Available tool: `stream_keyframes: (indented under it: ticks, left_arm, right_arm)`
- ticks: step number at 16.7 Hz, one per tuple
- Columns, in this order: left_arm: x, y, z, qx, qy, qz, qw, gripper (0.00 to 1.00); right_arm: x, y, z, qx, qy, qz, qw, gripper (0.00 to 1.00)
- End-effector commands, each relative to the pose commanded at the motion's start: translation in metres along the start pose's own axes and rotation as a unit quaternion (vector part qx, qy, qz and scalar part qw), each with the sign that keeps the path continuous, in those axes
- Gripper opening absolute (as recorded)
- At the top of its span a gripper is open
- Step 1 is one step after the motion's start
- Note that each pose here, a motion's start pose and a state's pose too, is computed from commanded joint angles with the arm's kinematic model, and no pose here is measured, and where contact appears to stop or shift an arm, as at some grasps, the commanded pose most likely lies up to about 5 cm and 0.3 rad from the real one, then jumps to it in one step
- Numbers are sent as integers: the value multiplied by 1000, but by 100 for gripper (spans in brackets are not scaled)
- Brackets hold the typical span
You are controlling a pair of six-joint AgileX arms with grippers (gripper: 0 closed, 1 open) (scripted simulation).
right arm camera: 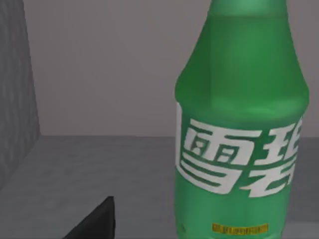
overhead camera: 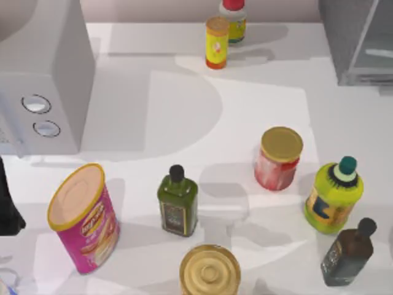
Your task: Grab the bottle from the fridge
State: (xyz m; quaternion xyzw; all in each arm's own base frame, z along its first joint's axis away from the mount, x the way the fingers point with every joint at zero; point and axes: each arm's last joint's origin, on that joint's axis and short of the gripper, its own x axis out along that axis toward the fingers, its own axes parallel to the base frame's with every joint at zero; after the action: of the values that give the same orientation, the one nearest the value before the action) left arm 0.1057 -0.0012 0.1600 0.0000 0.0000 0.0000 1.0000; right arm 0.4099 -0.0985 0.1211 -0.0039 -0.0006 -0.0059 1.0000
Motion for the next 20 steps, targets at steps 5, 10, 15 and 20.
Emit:
stream_keyframes:
  ticks: [5,10,15,20]
  left_arm:
    - [0,0,0,0,0,0,1000,100]
    - [0,0,0,0,0,0,1000,100]
    - [0,0,0,0,0,0,1000,100]
    - [0,0,0,0,0,0,1000,100]
  right_arm:
    - [-1,1,-2,1,2,0,1000,100]
    - [25,0,-4,2,4,1,1000,100]
    - [60,2,-2,1,2,1,1000,100]
    - [61,2,-2,1,3,1,1000,92]
